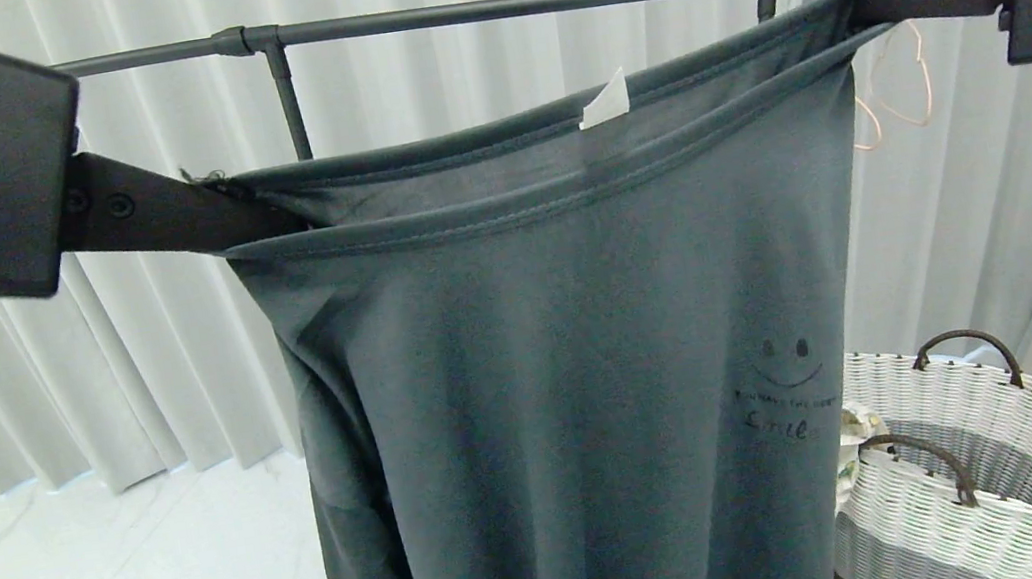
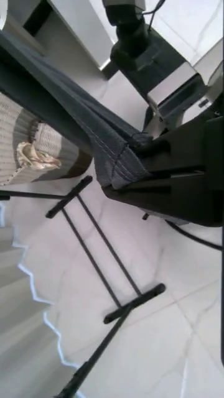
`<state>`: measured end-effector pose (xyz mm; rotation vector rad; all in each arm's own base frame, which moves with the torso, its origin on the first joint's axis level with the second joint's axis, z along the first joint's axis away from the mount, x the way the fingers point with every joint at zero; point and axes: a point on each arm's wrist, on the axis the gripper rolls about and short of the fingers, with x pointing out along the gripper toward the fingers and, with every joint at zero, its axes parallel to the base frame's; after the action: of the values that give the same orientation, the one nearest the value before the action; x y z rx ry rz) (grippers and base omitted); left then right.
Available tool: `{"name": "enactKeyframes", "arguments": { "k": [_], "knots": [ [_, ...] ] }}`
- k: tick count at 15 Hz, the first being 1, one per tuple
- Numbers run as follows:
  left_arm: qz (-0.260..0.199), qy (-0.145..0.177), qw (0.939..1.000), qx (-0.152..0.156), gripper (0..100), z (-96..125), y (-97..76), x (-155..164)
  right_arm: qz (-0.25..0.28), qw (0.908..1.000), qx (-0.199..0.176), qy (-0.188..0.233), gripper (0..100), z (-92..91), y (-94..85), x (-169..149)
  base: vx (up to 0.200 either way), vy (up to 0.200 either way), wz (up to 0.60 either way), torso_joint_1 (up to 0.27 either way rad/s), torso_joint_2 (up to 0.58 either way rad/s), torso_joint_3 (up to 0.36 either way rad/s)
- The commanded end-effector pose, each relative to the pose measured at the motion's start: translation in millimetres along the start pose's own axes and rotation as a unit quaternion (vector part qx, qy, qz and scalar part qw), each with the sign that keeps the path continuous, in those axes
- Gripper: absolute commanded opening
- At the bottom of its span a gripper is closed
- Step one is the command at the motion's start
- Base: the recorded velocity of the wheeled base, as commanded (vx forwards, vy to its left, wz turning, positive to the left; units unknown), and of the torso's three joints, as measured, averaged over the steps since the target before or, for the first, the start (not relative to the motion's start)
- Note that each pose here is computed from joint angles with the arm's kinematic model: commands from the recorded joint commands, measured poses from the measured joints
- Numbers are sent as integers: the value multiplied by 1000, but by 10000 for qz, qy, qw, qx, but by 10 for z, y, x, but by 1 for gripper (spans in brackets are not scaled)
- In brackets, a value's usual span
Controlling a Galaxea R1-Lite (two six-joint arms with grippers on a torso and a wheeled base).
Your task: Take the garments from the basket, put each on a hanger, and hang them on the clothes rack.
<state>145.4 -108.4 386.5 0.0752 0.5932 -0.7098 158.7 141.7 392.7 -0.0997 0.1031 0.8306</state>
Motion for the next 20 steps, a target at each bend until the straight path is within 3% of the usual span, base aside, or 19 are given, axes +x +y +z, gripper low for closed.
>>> {"name": "enactKeyframes", "arguments": {
  "k": [1,5,7,10,12,15,20],
  "knots": [
    [-48,-34,10000,73,0,47,-24,27,-18,10000,-14,41,0,37,-22,66,0,0,0,0,0,0],
    [101,-481,9957,779,0,186,-19,22,-149,9999,-16,17,0,121,-54,-151,0,0,0,0,0,0],
    [146,-1037,9905,886,0,354,4,155,-39,10000,-11,48,0,201,-29,-333,0,0,0,0,0,0],
    [154,-1566,9831,940,0,537,21,381,793,9966,47,201,0,259,41,-591,0,0,0,0,0,0],
    [162,-1881,9772,969,0,633,33,494,1472,9888,63,230,0,257,109,-637,0,0,0,0,0,0],
    [237,-1950,9758,960,0,651,40,509,1906,9814,32,206,0,263,198,-637,0,0,0,0,0,0],
    [249,-1973,9755,943,0,624,29,377,1581,9870,53,278,0,245,137,-597,0,0,0,0,0,0]
  ]
}}
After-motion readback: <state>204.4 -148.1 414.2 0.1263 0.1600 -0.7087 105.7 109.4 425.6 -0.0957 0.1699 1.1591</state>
